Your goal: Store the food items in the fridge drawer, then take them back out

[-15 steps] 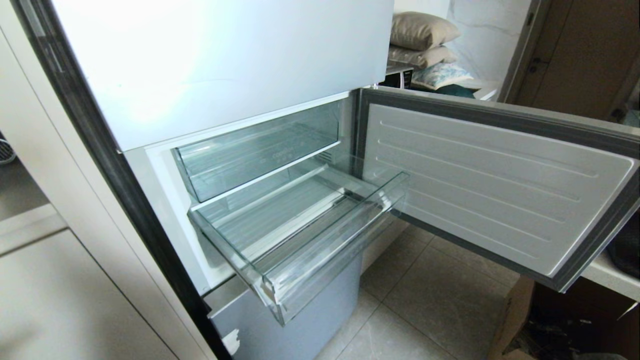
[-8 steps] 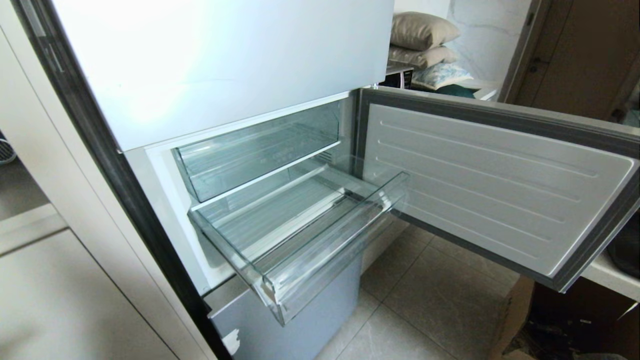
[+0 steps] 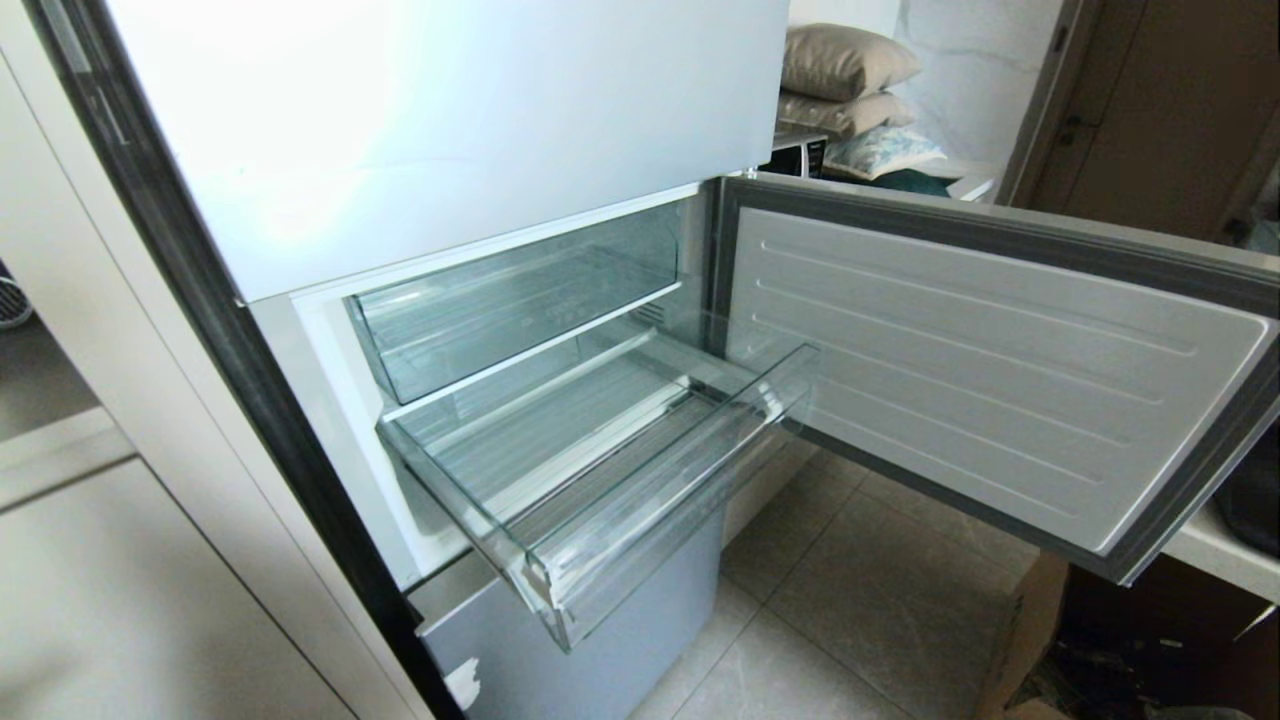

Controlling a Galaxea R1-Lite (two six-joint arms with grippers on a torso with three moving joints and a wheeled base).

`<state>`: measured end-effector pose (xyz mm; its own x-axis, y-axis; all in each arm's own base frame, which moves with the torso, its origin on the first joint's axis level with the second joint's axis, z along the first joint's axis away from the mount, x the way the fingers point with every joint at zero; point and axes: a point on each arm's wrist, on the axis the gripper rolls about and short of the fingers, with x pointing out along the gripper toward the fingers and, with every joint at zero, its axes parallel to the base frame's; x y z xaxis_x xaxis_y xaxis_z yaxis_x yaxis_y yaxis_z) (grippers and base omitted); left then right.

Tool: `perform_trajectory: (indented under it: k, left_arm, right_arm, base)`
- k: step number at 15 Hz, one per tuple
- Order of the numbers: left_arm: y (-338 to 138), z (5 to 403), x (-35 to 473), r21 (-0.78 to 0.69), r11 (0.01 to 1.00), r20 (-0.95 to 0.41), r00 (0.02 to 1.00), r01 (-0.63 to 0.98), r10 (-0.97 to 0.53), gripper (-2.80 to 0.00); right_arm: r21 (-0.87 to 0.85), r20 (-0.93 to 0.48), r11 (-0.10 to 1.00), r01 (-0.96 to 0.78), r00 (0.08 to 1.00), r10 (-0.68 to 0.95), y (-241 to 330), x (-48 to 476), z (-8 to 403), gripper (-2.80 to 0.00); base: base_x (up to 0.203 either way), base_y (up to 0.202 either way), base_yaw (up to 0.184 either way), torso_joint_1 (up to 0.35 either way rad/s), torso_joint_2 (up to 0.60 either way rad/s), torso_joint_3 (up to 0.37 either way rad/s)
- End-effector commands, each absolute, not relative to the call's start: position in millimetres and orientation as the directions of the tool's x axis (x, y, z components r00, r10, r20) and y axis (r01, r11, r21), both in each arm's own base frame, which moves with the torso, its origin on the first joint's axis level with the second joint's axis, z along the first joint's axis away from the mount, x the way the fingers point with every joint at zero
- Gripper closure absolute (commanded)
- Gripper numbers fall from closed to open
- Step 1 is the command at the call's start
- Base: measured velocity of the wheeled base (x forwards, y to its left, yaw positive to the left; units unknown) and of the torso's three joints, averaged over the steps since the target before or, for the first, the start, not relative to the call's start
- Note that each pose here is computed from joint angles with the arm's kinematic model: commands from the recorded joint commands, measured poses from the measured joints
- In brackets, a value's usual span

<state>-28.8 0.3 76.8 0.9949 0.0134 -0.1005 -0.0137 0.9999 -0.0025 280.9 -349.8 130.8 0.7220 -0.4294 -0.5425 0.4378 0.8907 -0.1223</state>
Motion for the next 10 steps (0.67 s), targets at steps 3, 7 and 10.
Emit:
perform_trajectory:
  k: [3,7,10]
  left_arm:
    - [0.3,76.7,-28.8,-0.003,1.000,-0.101,0.995,-0.014,0.014,0.00]
    - [0.3,76.7,-28.8,-0.003,1.000,-0.101,0.995,-0.014,0.014,0.00]
    - [0.3,76.6,-28.8,-0.003,1.000,-0.103,0.995,-0.014,0.014,0.00]
  right_arm:
    - [-0.130,-0.547,0.883,0.450,0.710,-0.442,-357.1,271.7,128.8,0.00]
    - [-0.138,-0.549,0.876,0.462,0.701,-0.456,-363.5,261.1,128.5,0.00]
    - [-0.142,-0.548,0.865,0.481,0.689,-0.474,-369.4,251.8,129.1,0.00]
  base:
    - [0.000,0.000,0.000,0.000,0.00,0.000]
    - [0.000,0.000,0.000,0.000,0.00,0.000]
    - [0.000,0.000,0.000,0.000,0.00,0.000]
